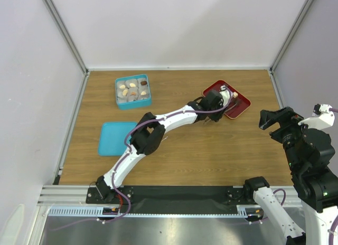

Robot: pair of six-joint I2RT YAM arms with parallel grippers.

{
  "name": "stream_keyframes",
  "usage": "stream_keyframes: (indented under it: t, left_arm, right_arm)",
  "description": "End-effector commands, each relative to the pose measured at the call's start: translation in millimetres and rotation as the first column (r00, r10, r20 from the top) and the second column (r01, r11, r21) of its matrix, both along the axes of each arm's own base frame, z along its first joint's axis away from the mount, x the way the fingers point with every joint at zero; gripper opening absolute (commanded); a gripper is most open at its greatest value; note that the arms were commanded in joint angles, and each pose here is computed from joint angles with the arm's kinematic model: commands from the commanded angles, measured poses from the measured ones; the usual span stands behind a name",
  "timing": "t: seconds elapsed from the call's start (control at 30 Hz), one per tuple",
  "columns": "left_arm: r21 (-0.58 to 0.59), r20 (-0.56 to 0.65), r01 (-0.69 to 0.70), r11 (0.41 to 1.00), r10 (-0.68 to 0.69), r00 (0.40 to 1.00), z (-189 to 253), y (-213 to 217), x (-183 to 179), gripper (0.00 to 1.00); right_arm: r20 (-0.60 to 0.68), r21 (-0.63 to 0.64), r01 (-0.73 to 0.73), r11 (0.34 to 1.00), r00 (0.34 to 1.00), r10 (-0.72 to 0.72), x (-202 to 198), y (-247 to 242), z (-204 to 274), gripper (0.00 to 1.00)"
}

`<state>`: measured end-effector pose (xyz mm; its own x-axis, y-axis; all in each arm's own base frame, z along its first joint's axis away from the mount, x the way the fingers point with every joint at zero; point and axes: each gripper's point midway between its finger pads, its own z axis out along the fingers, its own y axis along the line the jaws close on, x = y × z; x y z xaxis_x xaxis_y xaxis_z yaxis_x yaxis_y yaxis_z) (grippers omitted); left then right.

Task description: Pack the chocolate

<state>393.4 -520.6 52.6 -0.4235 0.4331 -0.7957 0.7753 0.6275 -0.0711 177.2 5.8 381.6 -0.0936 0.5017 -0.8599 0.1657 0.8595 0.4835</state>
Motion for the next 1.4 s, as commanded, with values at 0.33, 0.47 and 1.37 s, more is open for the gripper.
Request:
stream_keyframes:
  t: [0.33, 0.47, 1.37]
  left_arm:
    - [-0.087, 0.113, -0.033, 0.996, 0.042, 0.993, 91.1, 11.2, 3.4, 0.4]
    - [-0.105, 0.125, -0.036, 0.994, 0.05, 0.991, 105.6, 13.4, 4.4, 0.4]
    - [-0.047, 0.023, -0.594, 0.803, 0.595, 0.803, 195.4, 283.0, 38.5, 0.39]
  right_arm:
    - [0.044, 0.001, -0.008, 1.0, 0.999, 0.008, 6.6, 2.4, 10.7, 0.94]
    - [0.044, 0.003, -0.009, 1.0, 0.999, 0.009, 8.0, 3.1, 10.2, 0.94]
    - [-0.202, -0.021, -0.165, 0.986, 0.967, 0.158, 48.0, 39.3, -4.4, 0.93]
